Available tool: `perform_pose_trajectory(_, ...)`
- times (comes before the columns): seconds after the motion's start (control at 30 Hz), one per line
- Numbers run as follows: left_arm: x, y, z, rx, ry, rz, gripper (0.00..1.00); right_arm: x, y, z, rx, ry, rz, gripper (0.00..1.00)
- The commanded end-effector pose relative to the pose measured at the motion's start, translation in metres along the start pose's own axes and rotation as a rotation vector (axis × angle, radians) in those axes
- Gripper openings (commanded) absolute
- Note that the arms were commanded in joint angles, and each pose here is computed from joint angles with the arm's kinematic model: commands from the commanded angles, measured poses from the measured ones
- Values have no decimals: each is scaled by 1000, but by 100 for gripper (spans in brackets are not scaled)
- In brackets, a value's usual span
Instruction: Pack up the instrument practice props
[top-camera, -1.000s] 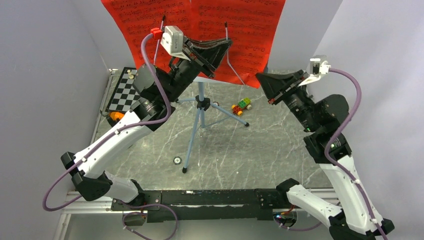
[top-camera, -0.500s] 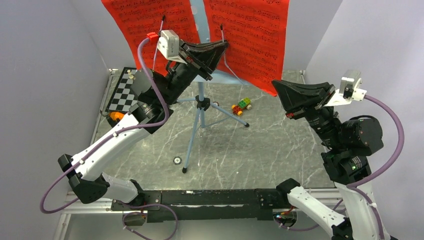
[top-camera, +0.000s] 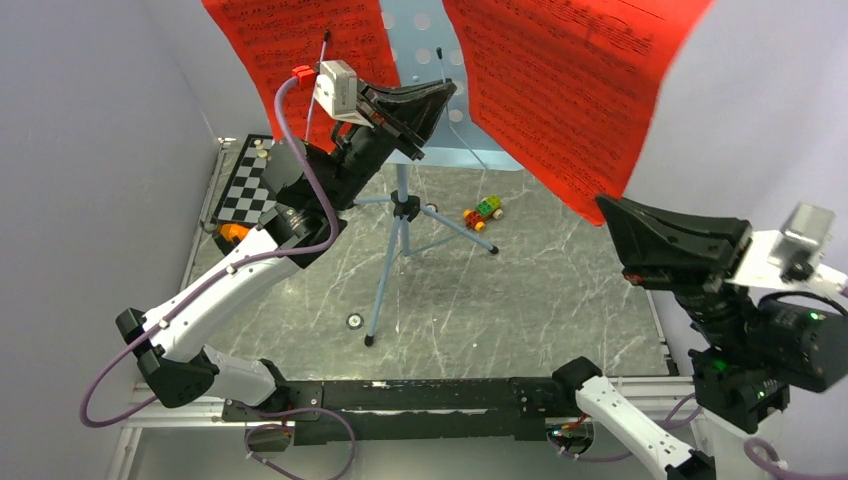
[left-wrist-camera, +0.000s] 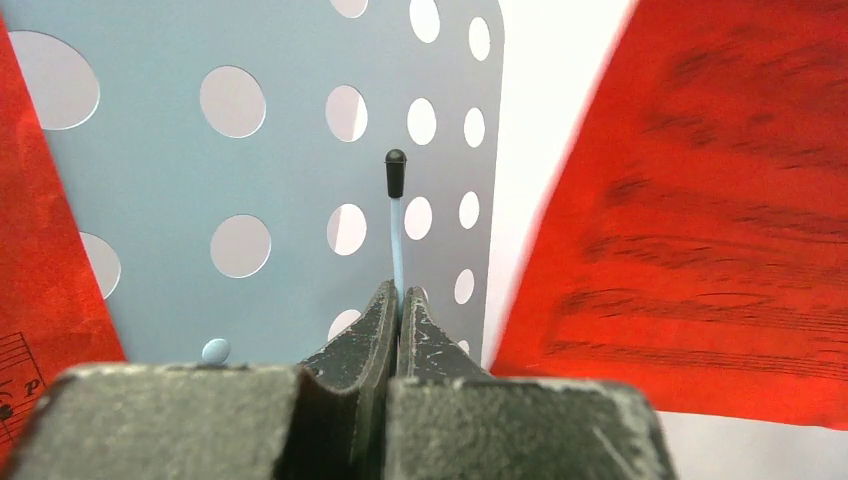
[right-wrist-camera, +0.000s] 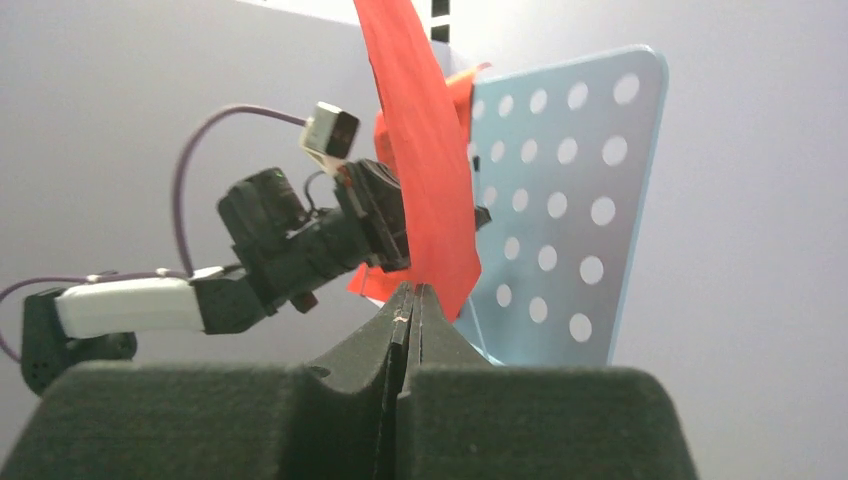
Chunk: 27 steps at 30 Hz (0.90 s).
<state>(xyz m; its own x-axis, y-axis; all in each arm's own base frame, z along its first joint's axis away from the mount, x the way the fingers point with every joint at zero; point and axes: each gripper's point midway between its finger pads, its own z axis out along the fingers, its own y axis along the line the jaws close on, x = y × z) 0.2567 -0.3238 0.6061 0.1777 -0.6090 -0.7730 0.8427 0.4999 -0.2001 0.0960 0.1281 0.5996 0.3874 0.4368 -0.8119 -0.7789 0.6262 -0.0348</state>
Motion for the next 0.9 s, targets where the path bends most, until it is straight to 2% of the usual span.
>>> perform_pose_trajectory(0.0,-14,16,0,-64,-57,43,0,-24,23,-12,-91,-49,-35,0)
perform_pose_trajectory(0.13,-12,23,1,-95,-78,54,0,-16,33,-11,-152,-15,-2,0)
perform_pose_trajectory(0.37,-9,27,5,-102,-96,75,14,4,40,-8,-208,48,49,0)
perform_pose_trajectory(0.47,-7,24,6,-81,-99,76,27,8,39,-7,-210,58,54,0)
perform_pose_trajectory(0.53,-8,21,6,-64,-108,75,31,10,38,-7,-206,65,59,0)
perform_pose_trajectory(0.6,-7,18,7,-46,-109,73,38,11,37,-7,-201,70,61,0)
perform_pose_trajectory(0.7,-7,14,6,-23,-112,64,61,14,37,-7,-199,80,65,0)
perform_pose_trajectory(0.87,-16,6,-5,4,-127,34,86,17,37,-6,-207,90,64,0)
